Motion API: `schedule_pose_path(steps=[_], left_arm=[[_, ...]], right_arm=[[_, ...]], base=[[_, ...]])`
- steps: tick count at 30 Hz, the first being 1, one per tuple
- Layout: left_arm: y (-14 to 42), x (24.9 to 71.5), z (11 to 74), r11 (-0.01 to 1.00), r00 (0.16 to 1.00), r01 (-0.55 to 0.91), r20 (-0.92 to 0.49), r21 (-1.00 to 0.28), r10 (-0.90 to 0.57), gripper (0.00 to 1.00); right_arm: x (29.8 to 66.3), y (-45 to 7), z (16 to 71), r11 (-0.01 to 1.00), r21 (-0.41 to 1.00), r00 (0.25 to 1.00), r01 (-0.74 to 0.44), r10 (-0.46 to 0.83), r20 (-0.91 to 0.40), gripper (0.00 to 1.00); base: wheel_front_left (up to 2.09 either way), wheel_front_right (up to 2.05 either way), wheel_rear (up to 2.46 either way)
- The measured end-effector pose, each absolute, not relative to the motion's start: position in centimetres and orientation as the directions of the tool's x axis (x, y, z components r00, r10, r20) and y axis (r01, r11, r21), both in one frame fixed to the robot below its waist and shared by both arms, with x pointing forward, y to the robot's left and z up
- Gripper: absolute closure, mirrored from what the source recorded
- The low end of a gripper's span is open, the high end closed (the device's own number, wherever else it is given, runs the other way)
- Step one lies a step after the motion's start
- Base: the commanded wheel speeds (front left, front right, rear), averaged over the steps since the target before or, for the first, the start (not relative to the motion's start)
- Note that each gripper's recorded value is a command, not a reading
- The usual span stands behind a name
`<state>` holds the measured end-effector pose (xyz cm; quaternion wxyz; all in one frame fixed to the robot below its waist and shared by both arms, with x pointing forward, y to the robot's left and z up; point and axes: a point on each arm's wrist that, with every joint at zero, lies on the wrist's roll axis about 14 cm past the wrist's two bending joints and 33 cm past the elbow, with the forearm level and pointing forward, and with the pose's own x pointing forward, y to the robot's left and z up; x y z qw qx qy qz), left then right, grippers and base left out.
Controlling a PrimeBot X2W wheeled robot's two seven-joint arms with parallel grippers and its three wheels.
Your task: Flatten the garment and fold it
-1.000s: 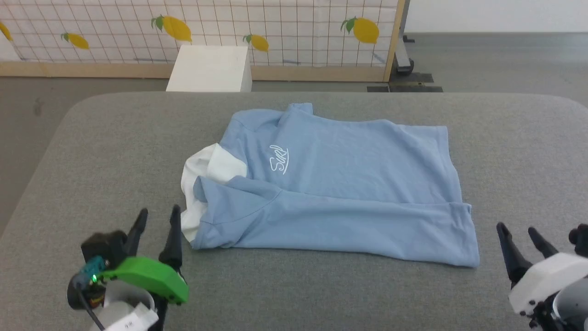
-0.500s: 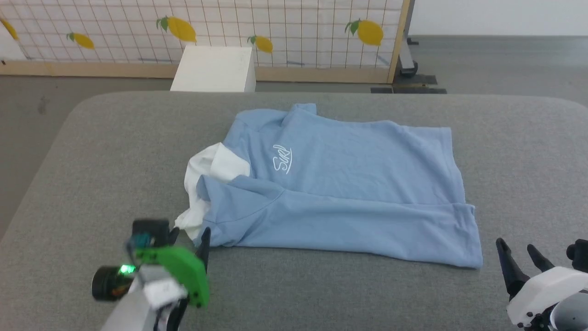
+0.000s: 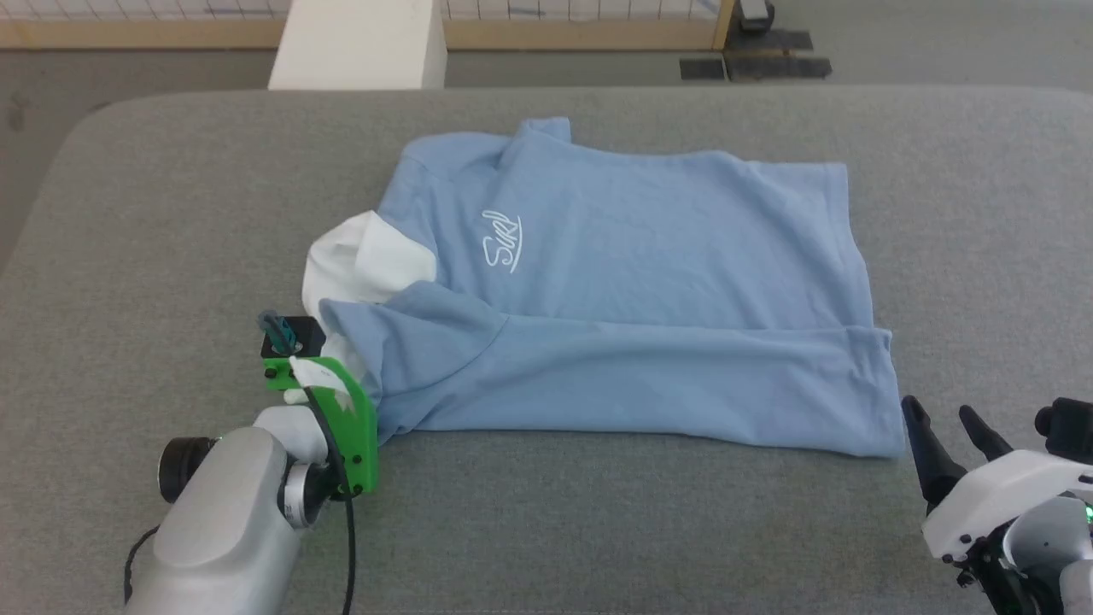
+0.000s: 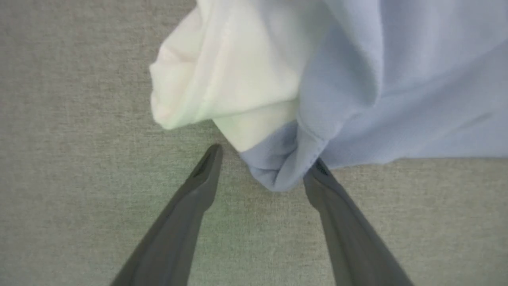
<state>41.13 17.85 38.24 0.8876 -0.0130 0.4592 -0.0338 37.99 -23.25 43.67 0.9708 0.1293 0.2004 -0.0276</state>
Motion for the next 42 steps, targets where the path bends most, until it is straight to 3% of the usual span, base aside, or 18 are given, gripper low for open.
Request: schedule_pose_path(steps=[4,5,6,7,17,22,27,30,36,37,38,39,40,42], left_arm=[[17.7,40.8,36.4,0.997,0.497,0.042,-0.864,-0.067,-0.079,0.00],[17.5,41.0,36.2,0.996,0.489,0.033,-0.868,-0.086,-0.091,0.05],[17.4,41.1,36.1,0.995,0.487,0.028,-0.867,-0.100,-0.101,0.76],[17.3,41.2,36.0,0.994,0.488,0.028,-0.867,-0.102,-0.103,1.00],[16.7,42.0,37.6,0.980,0.618,-0.005,-0.771,-0.201,-0.155,1.00],[16.4,42.2,38.3,0.976,0.657,0.006,-0.735,-0.219,-0.169,1.00],[16.3,42.6,38.6,0.973,0.675,0.003,-0.718,-0.231,-0.172,1.00],[16.6,42.6,38.5,0.972,0.677,-0.010,-0.717,-0.234,-0.166,1.00],[16.9,42.5,38.0,0.969,0.673,-0.029,-0.721,-0.247,-0.164,1.00],[17.0,42.5,37.9,0.968,0.673,-0.031,-0.722,-0.247,-0.163,1.00],[17.0,42.5,37.9,0.968,0.673,-0.035,-0.721,-0.250,-0.163,1.00],[17.0,42.4,38.0,0.966,0.674,-0.040,-0.721,-0.255,-0.162,1.00],[17.0,42.4,38.0,0.965,0.675,-0.042,-0.720,-0.257,-0.162,1.00],[17.1,42.1,38.2,0.964,0.678,-0.050,-0.718,-0.261,-0.159,1.00]], right_arm=[[38.2,-23.6,42.8,0.964,0.235,0.908,0.121,-0.012,-0.418,0.00],[38.2,-23.8,42.5,0.965,0.231,0.905,0.126,-0.016,-0.424,0.00],[38.2,-24.0,42.3,0.966,0.225,0.902,0.129,-0.020,-0.431,0.00],[38.2,-24.1,42.2,0.966,0.221,0.900,0.131,-0.022,-0.435,0.00],[38.6,-24.6,41.5,0.998,0.037,0.777,0.054,-0.018,-0.629,0.00],[39.4,-24.0,40.8,0.998,-0.062,0.653,-0.031,-0.027,-0.757,0.00],[40.1,-22.7,39.4,0.990,-0.091,0.554,-0.111,-0.015,-0.833,0.00],[39.1,-21.9,37.2,0.983,-0.092,0.458,-0.159,-0.009,-0.889,0.00],[39.5,-21.2,36.1,0.977,-0.079,0.398,-0.197,0.006,-0.917,0.00],[39.6,-21.2,36.0,0.978,-0.072,0.391,-0.198,0.011,-0.920,0.27],[39.7,-21.2,36.0,0.977,-0.070,0.386,-0.201,0.013,-0.922,0.66],[39.8,-21.1,36.1,0.977,-0.063,0.388,-0.202,0.020,-0.922,0.87],[39.8,-21.1,36.2,0.979,-0.054,0.392,-0.197,0.028,-0.920,1.00],[39.9,-21.0,36.5,0.983,-0.031,0.408,-0.181,0.046,-0.912,1.00]], base=[[0.00,0.00,0.00],[0.00,0.00,0.00],[0.00,0.00,0.00],[0.00,0.00,0.00],[0.00,0.00,0.00],[0.00,0.00,0.00],[0.00,0.00,0.00],[0.00,0.00,0.00],[0.00,0.00,0.00],[0.00,0.00,0.00],[0.00,0.00,0.00],[0.00,0.00,0.00],[0.00,0.00,0.00],[0.00,0.00,0.00]])
